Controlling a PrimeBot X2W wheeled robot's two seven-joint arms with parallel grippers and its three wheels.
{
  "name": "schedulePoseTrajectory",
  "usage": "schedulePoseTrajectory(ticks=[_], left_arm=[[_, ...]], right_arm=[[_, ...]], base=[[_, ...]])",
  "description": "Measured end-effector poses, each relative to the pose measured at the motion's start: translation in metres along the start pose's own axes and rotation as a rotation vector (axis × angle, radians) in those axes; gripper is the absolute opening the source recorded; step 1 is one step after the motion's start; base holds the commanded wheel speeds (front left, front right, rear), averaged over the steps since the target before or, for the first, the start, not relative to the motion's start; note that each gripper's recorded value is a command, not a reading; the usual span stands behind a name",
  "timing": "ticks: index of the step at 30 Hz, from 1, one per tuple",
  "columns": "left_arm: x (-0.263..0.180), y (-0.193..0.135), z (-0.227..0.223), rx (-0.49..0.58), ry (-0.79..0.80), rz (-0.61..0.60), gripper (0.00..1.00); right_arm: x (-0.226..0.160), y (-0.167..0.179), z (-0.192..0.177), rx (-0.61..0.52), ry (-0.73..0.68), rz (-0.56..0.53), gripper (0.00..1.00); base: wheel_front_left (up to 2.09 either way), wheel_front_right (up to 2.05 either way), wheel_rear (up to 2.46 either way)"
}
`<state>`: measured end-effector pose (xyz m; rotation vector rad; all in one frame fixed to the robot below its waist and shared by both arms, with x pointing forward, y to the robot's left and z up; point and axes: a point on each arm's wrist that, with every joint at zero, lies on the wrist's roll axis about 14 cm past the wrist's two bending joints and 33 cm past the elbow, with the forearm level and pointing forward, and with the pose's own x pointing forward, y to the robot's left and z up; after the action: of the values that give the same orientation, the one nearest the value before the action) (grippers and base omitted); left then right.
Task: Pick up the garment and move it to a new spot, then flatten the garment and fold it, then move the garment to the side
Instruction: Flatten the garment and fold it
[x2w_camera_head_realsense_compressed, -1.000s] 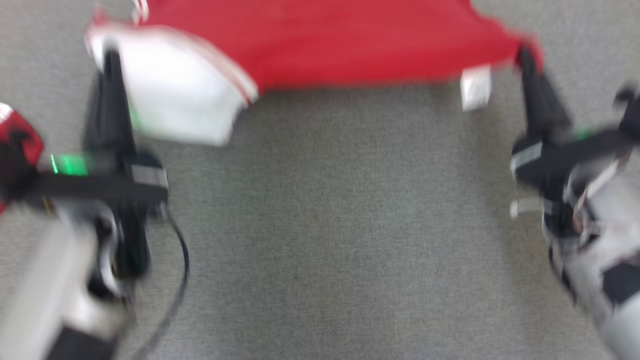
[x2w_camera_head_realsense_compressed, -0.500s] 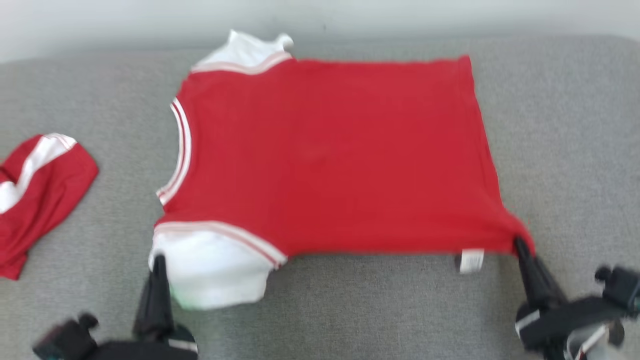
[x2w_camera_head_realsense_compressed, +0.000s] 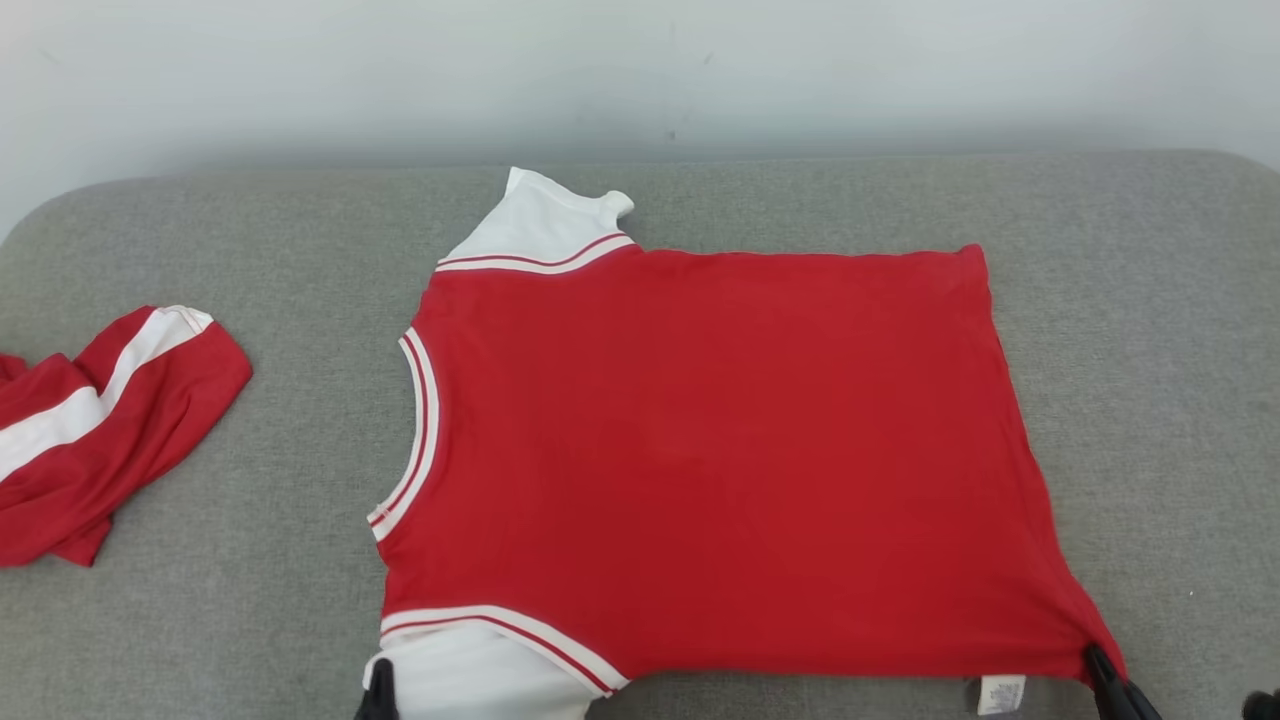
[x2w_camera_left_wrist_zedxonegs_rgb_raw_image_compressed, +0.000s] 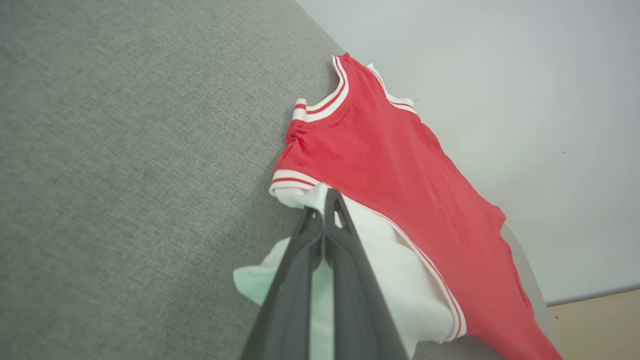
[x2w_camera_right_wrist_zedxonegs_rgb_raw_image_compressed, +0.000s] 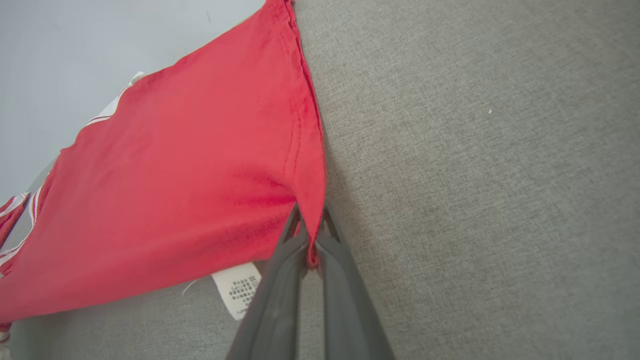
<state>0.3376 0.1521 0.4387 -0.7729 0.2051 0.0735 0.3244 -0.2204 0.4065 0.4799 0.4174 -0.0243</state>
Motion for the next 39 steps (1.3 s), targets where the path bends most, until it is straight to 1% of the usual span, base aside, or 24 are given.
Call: schedulePoseTrajectory(ticks=[4,7,8,13,17,23,28,31,35,36,37,38,39], left_arm=[[-0.003,-0.003,-0.008,0.000,0.020,-0.010,0.00],[0.000,-0.012,-0.010,0.005,0.030,-0.043,0.00],[0.000,-0.012,-0.010,0.005,0.030,-0.043,0.00],[0.014,-0.032,-0.002,0.027,0.025,-0.121,0.00],[0.031,-0.047,0.009,0.073,0.021,-0.184,0.00],[0.058,-0.059,0.019,0.113,0.029,-0.236,0.00],[0.086,-0.063,0.022,0.132,0.046,-0.251,0.00],[0.102,-0.064,0.021,0.152,0.061,-0.256,0.00],[0.121,-0.060,0.021,0.160,0.065,-0.242,0.00],[0.125,-0.058,0.022,0.161,0.061,-0.233,0.13],[0.129,-0.056,0.024,0.164,0.055,-0.225,0.71],[0.131,-0.055,0.025,0.170,0.046,-0.221,1.00],[0.133,-0.055,0.025,0.171,0.043,-0.221,1.00]], right_arm=[[-0.005,-0.002,-0.005,0.016,0.021,-0.026,0.00],[-0.004,0.008,-0.005,0.058,0.015,-0.012,0.00],[-0.004,0.008,-0.005,0.058,0.015,-0.012,0.00],[0.000,0.022,0.005,0.083,-0.002,0.018,0.00],[0.009,0.035,0.021,0.141,-0.034,0.054,0.00],[0.027,0.039,0.029,0.181,-0.015,0.068,0.00],[0.047,0.041,0.044,0.203,-0.030,0.072,0.00],[0.058,0.039,0.046,0.209,-0.023,0.063,0.00],[0.073,0.036,0.053,0.233,-0.033,0.050,0.00],[0.076,0.036,0.057,0.238,-0.045,0.049,0.74],[0.079,0.038,0.061,0.237,-0.063,0.053,1.00],[0.082,0.041,0.064,0.234,-0.071,0.061,1.00],[0.083,0.043,0.065,0.234,-0.075,0.066,1.00]], base=[[0.00,0.00,0.00],[0.00,0.00,0.00],[0.00,0.00,0.00],[0.00,0.00,0.00],[0.00,0.00,0.00],[0.00,0.00,0.00],[0.00,0.00,0.00],[0.00,0.00,0.00],[0.00,0.00,0.00],[0.00,0.00,0.00],[0.00,0.00,0.00],[0.00,0.00,0.00],[0.00,0.00,0.00]])
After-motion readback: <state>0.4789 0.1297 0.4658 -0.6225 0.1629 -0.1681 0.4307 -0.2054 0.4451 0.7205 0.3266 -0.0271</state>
